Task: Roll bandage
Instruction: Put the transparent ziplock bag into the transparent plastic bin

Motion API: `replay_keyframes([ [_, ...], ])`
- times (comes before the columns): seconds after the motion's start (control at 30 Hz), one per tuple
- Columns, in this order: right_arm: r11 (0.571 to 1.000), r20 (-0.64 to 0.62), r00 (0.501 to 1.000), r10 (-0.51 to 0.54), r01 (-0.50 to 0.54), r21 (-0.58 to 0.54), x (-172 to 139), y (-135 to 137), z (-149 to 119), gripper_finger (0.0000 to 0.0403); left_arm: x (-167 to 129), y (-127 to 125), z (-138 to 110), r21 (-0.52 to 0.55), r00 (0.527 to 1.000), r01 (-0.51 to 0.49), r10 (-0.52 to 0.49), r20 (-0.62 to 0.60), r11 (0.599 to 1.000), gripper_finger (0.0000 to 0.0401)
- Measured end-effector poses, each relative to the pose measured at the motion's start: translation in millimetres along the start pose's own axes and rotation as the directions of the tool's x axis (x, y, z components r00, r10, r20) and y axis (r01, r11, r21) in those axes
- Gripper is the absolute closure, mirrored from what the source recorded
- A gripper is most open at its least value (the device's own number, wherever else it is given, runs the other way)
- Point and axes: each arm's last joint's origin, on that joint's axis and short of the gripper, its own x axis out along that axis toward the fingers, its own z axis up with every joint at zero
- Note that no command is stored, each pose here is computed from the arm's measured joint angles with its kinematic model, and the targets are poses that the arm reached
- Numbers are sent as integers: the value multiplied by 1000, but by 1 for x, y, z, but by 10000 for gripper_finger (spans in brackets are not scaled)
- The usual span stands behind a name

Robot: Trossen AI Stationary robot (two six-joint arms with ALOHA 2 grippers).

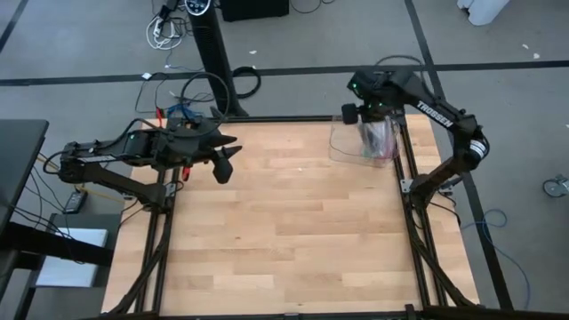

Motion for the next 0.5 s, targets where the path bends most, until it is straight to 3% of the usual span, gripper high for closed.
replay_keyframes([
  [0.23, 988, -47, 993, 107, -101, 114, 56, 2, -8, 403, 3, -2, -1, 7, 1000, -3, 3, -12, 1000, 256],
  [0.5, 962, 63, 980, 188, -197, 187, 53, 5, 7, 403, 12, -6, -4, 28, 999, -15, 16, -49, 999, 256],
])
